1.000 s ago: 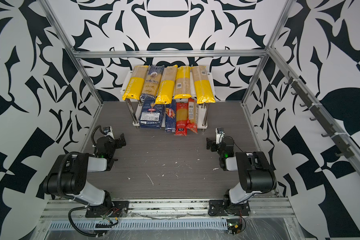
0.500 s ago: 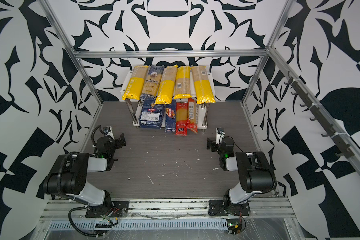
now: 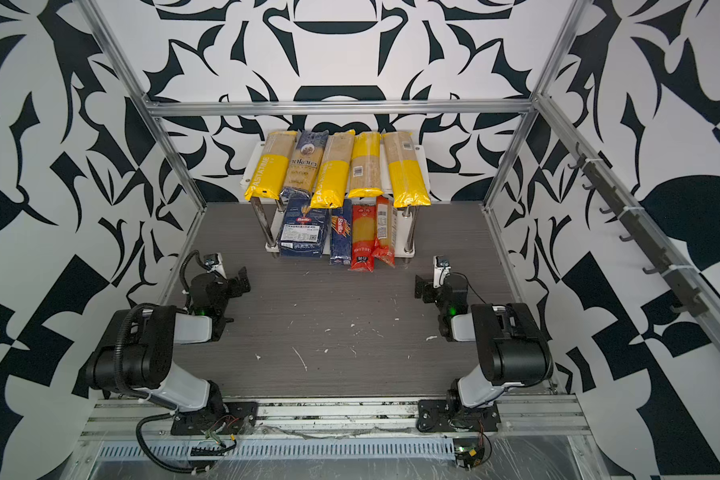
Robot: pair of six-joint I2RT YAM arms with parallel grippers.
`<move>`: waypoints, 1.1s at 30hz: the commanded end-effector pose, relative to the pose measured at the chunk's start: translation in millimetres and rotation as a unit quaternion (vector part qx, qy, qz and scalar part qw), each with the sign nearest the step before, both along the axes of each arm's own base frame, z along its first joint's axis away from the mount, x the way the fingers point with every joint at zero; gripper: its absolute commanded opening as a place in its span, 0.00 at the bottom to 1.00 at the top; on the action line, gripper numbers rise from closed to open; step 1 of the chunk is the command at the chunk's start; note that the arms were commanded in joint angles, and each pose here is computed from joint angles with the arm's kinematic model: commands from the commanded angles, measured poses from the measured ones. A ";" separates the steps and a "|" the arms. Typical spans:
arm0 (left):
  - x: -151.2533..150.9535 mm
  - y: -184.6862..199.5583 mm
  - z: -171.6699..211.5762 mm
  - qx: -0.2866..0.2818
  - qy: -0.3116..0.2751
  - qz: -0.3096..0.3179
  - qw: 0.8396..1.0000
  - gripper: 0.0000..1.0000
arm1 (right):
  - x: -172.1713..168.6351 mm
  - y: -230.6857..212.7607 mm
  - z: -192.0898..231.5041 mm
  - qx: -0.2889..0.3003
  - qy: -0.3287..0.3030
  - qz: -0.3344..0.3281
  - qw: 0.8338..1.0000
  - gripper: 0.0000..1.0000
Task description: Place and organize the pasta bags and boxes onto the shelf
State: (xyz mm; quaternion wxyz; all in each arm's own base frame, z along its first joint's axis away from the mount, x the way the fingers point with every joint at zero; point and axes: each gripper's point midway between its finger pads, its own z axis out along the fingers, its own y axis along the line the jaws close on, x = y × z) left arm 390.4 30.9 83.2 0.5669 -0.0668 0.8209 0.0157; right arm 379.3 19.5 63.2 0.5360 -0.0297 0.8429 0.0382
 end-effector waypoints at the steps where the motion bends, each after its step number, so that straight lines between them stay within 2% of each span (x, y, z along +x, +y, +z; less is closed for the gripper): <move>1: 5.4 -4.7 5.7 -0.009 -0.008 -0.016 1.000 0.99 | 6.9 -1.7 16.2 0.000 -0.028 -0.006 1.000 1.00; 33: 5.1 -3.6 6.7 -0.010 -0.011 -0.012 1.000 0.99 | 7.0 -2.7 15.4 0.001 -0.027 -0.010 1.000 1.00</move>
